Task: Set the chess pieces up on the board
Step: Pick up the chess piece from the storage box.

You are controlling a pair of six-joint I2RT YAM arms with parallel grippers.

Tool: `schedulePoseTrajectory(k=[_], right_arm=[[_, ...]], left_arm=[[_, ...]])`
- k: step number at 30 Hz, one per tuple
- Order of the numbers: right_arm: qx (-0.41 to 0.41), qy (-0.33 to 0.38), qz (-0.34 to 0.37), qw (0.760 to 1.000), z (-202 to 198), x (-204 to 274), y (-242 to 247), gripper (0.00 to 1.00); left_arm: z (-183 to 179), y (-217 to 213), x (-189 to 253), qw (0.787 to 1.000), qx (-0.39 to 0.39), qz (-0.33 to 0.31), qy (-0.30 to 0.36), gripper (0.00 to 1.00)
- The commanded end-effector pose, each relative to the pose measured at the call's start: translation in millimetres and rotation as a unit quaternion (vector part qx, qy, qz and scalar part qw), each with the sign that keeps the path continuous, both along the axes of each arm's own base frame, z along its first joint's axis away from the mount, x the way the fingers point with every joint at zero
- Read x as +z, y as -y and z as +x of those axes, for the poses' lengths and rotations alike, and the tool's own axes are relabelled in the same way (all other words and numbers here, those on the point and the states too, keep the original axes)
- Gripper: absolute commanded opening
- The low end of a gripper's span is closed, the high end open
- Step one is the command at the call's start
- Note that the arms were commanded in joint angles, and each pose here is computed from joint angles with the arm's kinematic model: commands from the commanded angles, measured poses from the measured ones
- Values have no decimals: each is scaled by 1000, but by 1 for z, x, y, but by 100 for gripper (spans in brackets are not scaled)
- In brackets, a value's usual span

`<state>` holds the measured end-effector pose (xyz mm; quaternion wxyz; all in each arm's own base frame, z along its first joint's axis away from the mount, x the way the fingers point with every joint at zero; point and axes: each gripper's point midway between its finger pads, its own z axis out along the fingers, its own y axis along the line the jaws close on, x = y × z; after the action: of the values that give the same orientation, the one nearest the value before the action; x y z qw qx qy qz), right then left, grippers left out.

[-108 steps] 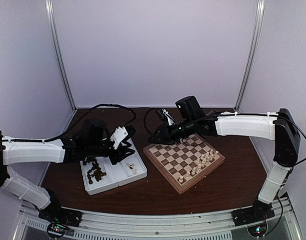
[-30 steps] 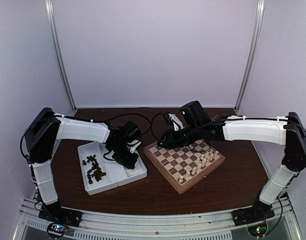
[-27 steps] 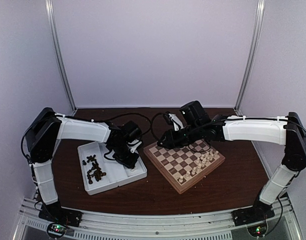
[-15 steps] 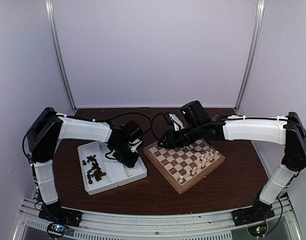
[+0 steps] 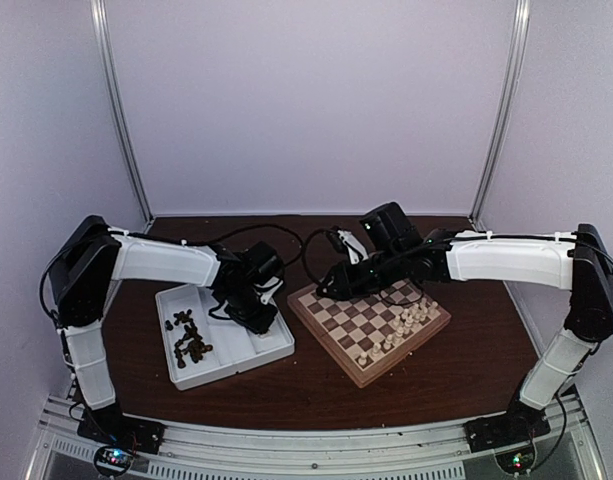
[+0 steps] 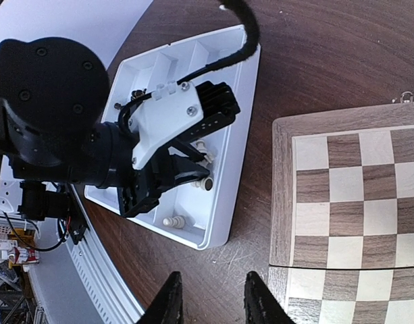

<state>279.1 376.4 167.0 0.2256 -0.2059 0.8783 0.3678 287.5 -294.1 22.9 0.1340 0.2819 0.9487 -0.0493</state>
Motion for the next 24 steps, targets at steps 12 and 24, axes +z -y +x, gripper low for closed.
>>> schedulePoseTrajectory(k=[12, 24], right_arm=[[52, -41, 97, 993, -15, 35, -54, 33], [70, -90, 145, 983, -26, 36, -86, 41]], left_arm=[[-17, 24, 113, 945, -127, -225, 199, 13], [-49, 33, 146, 891, -226, -304, 250, 15]])
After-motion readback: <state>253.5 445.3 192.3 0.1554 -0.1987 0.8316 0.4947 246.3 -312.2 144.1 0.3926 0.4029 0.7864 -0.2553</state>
